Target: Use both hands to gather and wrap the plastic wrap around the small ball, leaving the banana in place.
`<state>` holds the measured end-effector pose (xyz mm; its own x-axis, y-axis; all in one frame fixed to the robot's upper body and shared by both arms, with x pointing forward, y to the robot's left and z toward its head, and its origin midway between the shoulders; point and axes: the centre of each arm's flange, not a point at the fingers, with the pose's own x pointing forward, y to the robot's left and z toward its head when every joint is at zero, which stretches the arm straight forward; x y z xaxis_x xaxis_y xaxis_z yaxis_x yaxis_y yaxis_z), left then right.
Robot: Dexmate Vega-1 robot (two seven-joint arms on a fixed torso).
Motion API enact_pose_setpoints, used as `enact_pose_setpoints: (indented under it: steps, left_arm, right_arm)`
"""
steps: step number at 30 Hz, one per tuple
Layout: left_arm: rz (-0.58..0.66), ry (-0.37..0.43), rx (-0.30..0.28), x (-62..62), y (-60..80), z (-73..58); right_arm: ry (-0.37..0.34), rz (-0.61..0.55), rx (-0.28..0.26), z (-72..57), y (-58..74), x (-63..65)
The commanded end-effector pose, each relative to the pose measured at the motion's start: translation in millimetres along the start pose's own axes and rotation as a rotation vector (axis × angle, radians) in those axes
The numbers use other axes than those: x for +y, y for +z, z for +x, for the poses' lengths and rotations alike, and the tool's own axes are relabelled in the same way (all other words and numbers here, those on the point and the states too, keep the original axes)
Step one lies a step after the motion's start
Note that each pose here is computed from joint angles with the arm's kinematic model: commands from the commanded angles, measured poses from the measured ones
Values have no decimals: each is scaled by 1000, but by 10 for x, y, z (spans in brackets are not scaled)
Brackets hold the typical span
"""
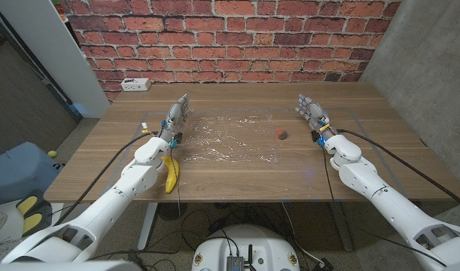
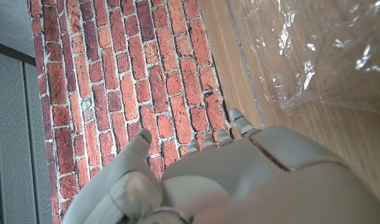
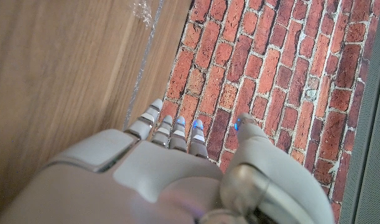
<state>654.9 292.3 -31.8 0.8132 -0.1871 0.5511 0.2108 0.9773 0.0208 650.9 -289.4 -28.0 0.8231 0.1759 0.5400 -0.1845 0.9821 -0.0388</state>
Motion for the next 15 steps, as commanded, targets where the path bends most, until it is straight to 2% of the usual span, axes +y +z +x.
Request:
enact_pose_setpoints:
  steps: [1,8,15]
  left_arm:
    - [-12,-25,-8,8,-8,22]
    - [-18,-30,-5,1,-19,37]
    - [-16,-32,5,4,-20,44]
  right_arm:
    - [2,-110,43,-43,94,91]
    - [18,-219,76,-48,141,147]
    - [2,-329,134,-50,185,190]
